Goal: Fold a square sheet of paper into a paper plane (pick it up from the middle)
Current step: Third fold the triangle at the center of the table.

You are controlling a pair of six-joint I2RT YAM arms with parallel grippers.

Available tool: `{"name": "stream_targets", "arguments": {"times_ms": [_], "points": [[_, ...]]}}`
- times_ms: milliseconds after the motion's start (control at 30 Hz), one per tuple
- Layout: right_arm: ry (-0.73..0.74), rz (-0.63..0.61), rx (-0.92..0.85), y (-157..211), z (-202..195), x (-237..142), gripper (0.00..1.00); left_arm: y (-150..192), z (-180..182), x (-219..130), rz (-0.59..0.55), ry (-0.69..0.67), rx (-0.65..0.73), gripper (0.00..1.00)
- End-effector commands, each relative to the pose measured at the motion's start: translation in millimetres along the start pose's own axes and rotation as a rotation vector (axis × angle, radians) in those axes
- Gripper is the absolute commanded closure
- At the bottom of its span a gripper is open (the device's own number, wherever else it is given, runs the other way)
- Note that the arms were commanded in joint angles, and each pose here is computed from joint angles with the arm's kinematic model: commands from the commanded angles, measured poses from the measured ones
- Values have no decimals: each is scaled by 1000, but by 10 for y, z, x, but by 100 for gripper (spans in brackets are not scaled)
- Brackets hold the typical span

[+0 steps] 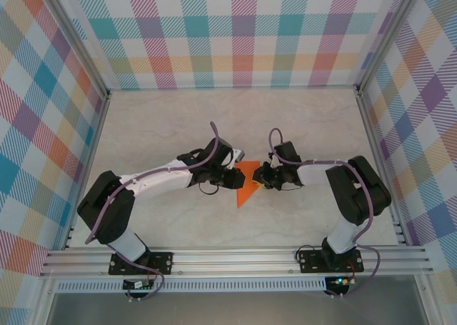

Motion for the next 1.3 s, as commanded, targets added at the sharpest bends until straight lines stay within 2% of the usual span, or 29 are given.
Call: {"name": "stream_targets", "arguments": {"times_ms": [0, 333, 533, 833, 1033, 1133, 1267], "points": [[92, 7, 16, 59, -186, -2, 82, 56, -91, 235, 27, 94, -68, 86], [117, 7, 23, 65, -259, 13, 81, 390, 114, 698, 171, 84, -177, 87], [142, 7, 25, 58, -311, 35, 81, 681, 243, 654, 252, 9, -194, 87], [145, 7, 25, 36, -296, 49, 81, 1055, 266, 498, 361, -2, -195, 85], [146, 12, 23, 38, -292, 52, 82, 1105, 216, 343, 355, 5, -191, 82], [144, 13, 23, 42, -287, 50, 82, 1002, 160, 259, 314, 15, -186, 81], [142, 12, 20, 40, -278, 46, 81, 751, -23, 221, 239, 92, -177, 79]]}}
Point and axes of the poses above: each hand's point on the last joint's axis, 136 mm out from that joint toward the fingers, its own x axis out along the fingers, its own z axis along the line the jaws close on, y = z × x, the point moved 4 cm from there along -x, back along the fingers, and after that the axes turned 13 degrees about x, right-handed, at the moved point
